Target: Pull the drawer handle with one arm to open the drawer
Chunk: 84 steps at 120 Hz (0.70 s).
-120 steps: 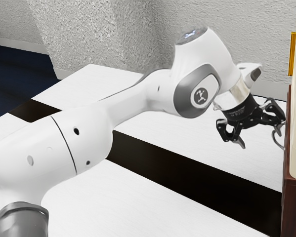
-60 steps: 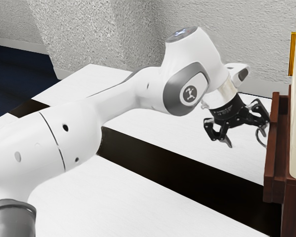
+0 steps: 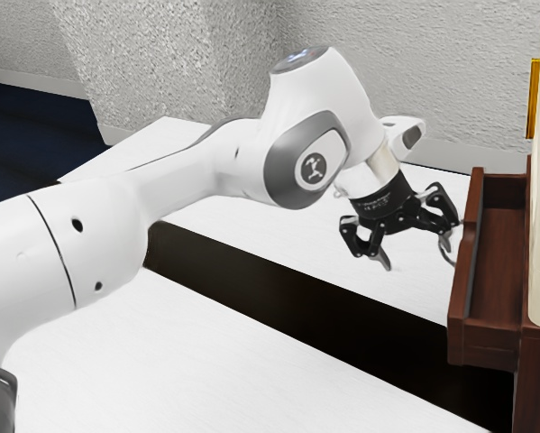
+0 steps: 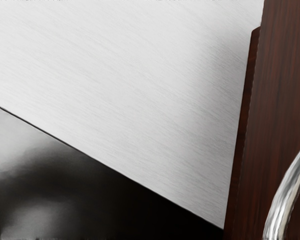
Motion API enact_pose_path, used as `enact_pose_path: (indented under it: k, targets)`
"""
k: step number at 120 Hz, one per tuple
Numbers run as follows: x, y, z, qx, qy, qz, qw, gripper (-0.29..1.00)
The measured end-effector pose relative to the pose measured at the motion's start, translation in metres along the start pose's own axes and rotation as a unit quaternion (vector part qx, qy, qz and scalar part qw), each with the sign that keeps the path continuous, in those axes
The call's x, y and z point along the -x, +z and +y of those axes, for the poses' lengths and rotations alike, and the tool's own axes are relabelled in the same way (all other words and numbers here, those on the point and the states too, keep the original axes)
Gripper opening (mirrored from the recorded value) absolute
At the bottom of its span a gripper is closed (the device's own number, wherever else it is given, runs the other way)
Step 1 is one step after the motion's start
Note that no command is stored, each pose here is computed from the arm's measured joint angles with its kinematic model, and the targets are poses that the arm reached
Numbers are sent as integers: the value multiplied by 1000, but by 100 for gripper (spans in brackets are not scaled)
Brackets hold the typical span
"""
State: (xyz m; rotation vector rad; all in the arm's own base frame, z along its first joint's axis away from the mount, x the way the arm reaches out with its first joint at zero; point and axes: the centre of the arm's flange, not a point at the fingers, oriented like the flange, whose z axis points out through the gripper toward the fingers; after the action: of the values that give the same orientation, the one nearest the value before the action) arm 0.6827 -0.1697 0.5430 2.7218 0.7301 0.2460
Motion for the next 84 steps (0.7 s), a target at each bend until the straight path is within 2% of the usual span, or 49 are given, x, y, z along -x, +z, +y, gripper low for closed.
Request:
enact_pose_path:
  k: [84]
  targets:
    - [-3,-20,-50,-19,16,3,1000,64]
